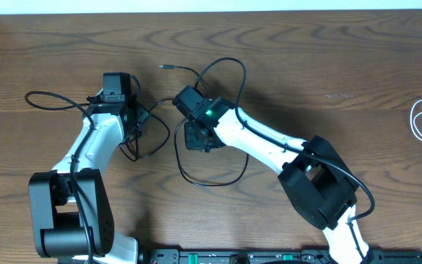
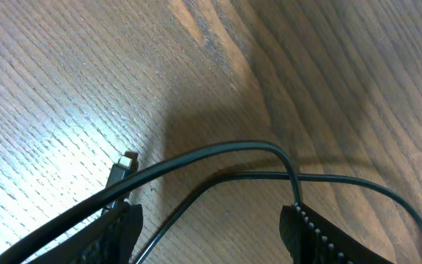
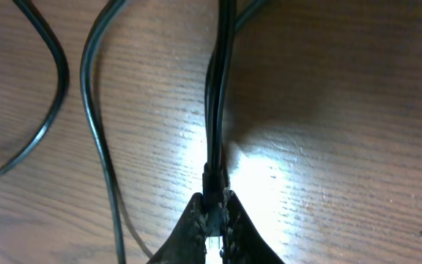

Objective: Untangle cables

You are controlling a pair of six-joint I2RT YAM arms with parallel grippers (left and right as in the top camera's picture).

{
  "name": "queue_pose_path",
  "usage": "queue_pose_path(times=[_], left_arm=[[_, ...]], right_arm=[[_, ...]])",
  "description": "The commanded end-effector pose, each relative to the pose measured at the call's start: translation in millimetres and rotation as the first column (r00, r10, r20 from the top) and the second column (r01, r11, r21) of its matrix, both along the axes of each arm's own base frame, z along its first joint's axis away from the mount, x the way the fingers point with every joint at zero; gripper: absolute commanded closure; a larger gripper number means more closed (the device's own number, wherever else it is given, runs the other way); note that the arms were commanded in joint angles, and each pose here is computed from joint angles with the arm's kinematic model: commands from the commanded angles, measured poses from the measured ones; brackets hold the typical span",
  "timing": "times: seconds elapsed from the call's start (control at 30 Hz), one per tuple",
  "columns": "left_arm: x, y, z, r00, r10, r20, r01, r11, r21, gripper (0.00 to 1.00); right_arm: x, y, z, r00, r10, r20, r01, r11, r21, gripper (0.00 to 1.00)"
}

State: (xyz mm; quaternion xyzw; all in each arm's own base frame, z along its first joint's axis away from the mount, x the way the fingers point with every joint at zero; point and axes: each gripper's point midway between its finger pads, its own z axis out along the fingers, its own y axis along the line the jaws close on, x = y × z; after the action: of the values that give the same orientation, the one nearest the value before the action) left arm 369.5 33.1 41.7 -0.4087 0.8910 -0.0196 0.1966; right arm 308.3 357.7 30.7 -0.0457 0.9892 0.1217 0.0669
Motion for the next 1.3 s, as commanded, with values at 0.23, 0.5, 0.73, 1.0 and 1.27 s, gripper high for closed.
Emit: queue_pose_path(times=[0.23,0.5,0.73,1.0,1.27], left_arm=[[3,1,4,1.000,0.006,0.010,-0.006,1.000,0.001,0.35],[3,1,4,1.000,0.006,0.010,-0.006,1.000,0.001,0.35],[3,1,4,1.000,0.006,0.010,-0.006,1.000,0.001,0.35],[3,1,4,1.000,0.006,0.010,-0.006,1.000,0.001,0.35],[3,1,4,1.000,0.006,0.010,-0.006,1.000,0.001,0.35]], right_arm=[[-25,10,3,0.997,0.071,-0.001,-0.071,0.997,-0.030,0.93],[-27,10,3,0.997,0.076,0.002,-0.076,0.996,-0.040,0.93],[-26,9,3,0.997,0.074,0.003,-0.073,0.996,-0.041,0.39],[-26,13,5,0.970,0.242,0.037,-0.240,0.970,-0.042,0.40],[-34,31,17,0.929,0.369,0.041,-0.370,0.928,0.038,0.37]])
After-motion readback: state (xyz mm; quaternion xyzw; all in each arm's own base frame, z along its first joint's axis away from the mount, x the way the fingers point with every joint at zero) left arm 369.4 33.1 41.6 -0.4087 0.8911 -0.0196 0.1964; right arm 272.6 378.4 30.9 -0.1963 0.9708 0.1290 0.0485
